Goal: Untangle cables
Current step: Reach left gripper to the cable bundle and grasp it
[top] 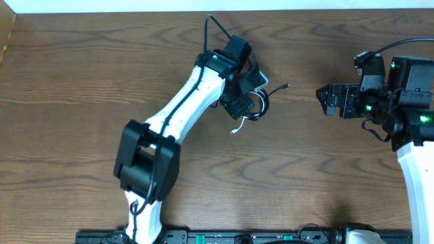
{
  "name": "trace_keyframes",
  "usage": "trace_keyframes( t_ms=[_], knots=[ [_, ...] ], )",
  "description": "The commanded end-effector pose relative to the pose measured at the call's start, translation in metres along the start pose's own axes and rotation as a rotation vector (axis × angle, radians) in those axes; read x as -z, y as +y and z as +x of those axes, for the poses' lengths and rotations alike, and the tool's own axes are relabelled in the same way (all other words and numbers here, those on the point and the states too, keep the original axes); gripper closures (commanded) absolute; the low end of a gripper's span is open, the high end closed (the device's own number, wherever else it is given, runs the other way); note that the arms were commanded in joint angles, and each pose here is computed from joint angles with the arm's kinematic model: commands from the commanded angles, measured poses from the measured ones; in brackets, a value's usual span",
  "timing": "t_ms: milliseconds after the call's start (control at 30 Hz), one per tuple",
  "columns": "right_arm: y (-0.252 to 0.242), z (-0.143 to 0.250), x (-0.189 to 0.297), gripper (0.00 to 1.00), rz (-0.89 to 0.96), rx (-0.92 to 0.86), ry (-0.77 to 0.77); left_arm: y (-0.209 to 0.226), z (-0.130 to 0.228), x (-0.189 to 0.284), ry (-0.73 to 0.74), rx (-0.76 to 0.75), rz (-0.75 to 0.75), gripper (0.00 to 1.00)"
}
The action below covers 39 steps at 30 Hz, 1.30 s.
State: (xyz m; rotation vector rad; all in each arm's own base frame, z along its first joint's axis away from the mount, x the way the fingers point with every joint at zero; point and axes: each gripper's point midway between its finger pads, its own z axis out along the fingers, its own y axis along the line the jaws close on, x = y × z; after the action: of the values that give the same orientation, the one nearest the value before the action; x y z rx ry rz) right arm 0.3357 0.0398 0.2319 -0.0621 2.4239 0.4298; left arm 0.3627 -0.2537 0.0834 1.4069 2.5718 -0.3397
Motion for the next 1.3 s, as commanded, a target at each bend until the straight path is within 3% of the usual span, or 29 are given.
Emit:
trace_keyframes(
  t_ms=[0, 133, 233, 333, 1100, 1133, 1267],
  knots=[
    [0.001, -0.006, 0.005, 0.02, 0.0, 0.016, -0.016, 0.006, 0.005, -0.023, 0.038, -0.05, 0.011, 0.46],
    [0.001, -0.004, 0.005, 0.04, -0.001, 0.013, -0.009, 0.011, 0.005, -0.041, 0.044, -0.048, 0.015, 0.5],
    [0.001, -0.004, 0.005, 0.04, -0.001, 0.013, -0.008, 0.015, 0.001, -0.048, 0.03, -0.052, 0.007, 0.59],
    [0.001, -0.002, 0.005, 0.05, -0.001, 0.009, -0.001, 0.018, -0.004, -0.049, 0.012, -0.057, -0.007, 0.75],
    [0.001, 0.001, 0.005, 0.05, 0.0, 0.004, 0.013, 0.011, 0.017, -0.061, 0.066, -0.096, 0.025, 0.79],
    [0.001, 0.001, 0.005, 0.05, 0.0, 0.004, 0.012, 0.011, 0.017, -0.061, 0.066, -0.094, 0.023, 0.92],
    [0.002, 0.001, 0.005, 0.05, -0.002, 0.0, 0.012, 0.025, 0.003, -0.037, 0.026, 0.074, -0.079, 0.93]
  ],
)
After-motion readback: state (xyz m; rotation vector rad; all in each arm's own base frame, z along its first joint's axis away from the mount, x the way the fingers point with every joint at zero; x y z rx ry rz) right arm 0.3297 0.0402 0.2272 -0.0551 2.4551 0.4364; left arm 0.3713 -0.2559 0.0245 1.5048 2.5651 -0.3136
